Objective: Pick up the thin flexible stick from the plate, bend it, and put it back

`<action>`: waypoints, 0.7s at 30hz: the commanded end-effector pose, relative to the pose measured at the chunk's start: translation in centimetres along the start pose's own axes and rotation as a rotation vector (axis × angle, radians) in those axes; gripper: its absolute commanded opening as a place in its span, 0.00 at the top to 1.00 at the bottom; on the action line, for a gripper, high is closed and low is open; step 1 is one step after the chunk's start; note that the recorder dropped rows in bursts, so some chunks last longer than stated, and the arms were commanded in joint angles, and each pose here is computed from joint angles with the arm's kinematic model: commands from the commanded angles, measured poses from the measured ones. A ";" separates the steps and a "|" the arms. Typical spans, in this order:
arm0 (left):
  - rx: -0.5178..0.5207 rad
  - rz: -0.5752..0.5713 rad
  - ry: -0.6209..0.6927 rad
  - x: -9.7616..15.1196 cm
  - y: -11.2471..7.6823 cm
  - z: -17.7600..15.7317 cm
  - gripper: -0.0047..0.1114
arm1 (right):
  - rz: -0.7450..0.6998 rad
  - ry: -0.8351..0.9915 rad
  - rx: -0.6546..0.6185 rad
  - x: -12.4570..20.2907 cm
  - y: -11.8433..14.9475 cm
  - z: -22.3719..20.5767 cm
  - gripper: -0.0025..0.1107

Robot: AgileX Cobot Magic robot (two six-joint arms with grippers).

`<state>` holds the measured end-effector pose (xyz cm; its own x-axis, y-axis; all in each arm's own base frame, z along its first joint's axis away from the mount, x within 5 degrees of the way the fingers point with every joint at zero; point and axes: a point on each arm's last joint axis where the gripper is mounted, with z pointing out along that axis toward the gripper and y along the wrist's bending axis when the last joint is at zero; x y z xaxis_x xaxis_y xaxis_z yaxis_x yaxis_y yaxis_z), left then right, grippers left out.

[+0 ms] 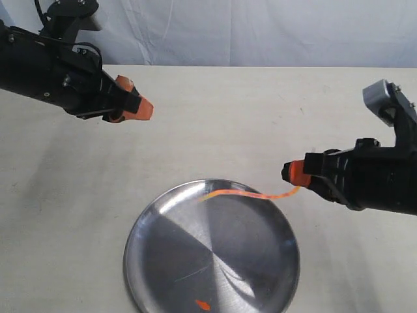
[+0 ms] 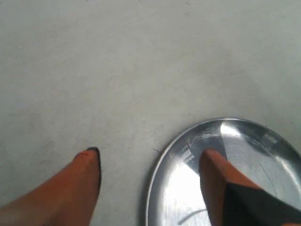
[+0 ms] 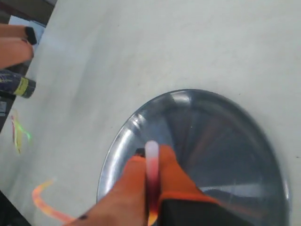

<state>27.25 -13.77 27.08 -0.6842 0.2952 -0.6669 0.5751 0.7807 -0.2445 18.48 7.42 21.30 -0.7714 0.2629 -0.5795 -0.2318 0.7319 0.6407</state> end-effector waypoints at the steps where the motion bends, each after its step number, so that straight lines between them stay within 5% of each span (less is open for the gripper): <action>1: -0.002 -0.024 -0.017 -0.2 0.0 -0.3 0.48 | -0.084 0.092 0.001 0.0 0.3 1.7 0.98; 9: 0.035 -0.024 0.031 0.2 -0.4 -0.3 0.48 | -0.159 0.200 0.074 -0.3 0.2 5.8 0.97; 17: 0.055 -0.023 0.057 0.5 -0.6 -0.4 0.48 | -0.146 0.264 0.121 0.2 -1.3 7.5 0.57; 21: 0.054 -0.017 0.042 0.3 -0.8 -0.9 0.49 | -0.146 0.263 0.121 0.2 -1.3 7.5 0.50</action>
<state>26.48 -13.90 26.99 -0.7171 0.3200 -0.6191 0.5867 0.7567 -0.2885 22.92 11.23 16.52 -0.8717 0.0007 -0.4900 -0.2792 0.8210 0.4980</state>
